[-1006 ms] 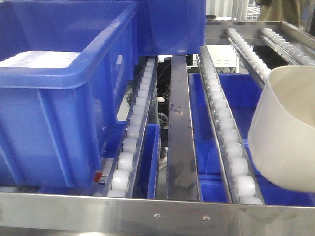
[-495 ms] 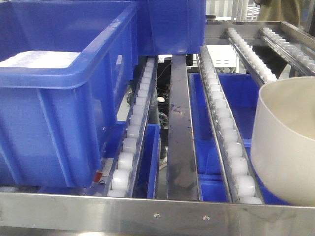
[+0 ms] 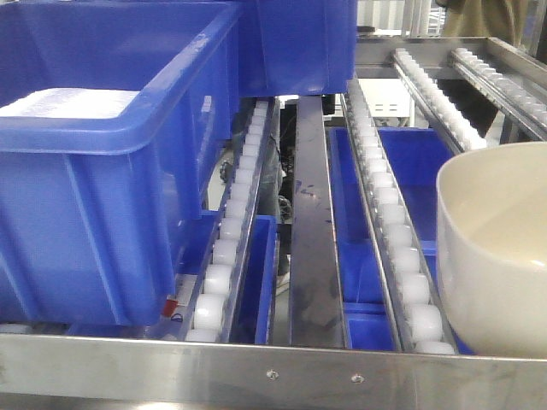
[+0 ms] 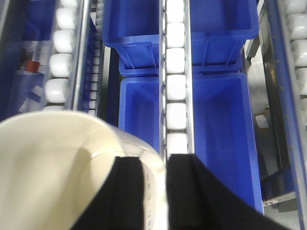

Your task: Move white bin to right shelf second layer

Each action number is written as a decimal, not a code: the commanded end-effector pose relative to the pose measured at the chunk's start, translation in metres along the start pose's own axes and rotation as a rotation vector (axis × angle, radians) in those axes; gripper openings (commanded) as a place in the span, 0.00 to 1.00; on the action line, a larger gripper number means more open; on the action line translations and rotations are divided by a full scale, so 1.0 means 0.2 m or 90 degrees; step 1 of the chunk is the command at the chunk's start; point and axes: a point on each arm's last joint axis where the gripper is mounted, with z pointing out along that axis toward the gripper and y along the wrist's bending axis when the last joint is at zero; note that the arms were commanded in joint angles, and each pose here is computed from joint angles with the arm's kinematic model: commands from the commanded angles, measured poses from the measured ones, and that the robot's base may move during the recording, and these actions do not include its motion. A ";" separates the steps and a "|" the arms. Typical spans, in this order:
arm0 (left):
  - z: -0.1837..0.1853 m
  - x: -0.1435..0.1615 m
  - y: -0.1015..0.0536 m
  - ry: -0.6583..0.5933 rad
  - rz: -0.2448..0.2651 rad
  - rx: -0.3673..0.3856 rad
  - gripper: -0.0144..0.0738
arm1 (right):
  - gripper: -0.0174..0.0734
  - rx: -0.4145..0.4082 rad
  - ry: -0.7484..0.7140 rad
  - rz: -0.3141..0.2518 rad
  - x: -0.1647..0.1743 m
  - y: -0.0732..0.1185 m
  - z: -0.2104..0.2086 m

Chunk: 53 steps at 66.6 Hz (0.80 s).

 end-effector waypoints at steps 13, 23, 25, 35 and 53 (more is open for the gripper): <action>0.00 0.02 0.00 -0.038 -0.007 0.002 0.26 | 0.25 -0.012 -0.076 -0.033 -0.06 0.01 -0.19; 0.00 0.02 0.00 -0.038 -0.007 0.002 0.26 | 0.25 -0.017 -0.123 -0.055 -0.02 0.01 -0.28; 0.00 0.02 0.00 -0.038 -0.007 0.002 0.26 | 0.25 -0.018 -0.131 -0.055 -0.02 0.01 -0.29; 0.00 0.02 0.00 -0.038 -0.007 0.002 0.26 | 0.25 -0.025 -0.181 -0.059 0.01 0.00 -0.37; 0.00 0.02 0.00 -0.038 -0.007 0.002 0.26 | 0.25 -0.033 -0.233 -0.060 0.01 0.01 -0.45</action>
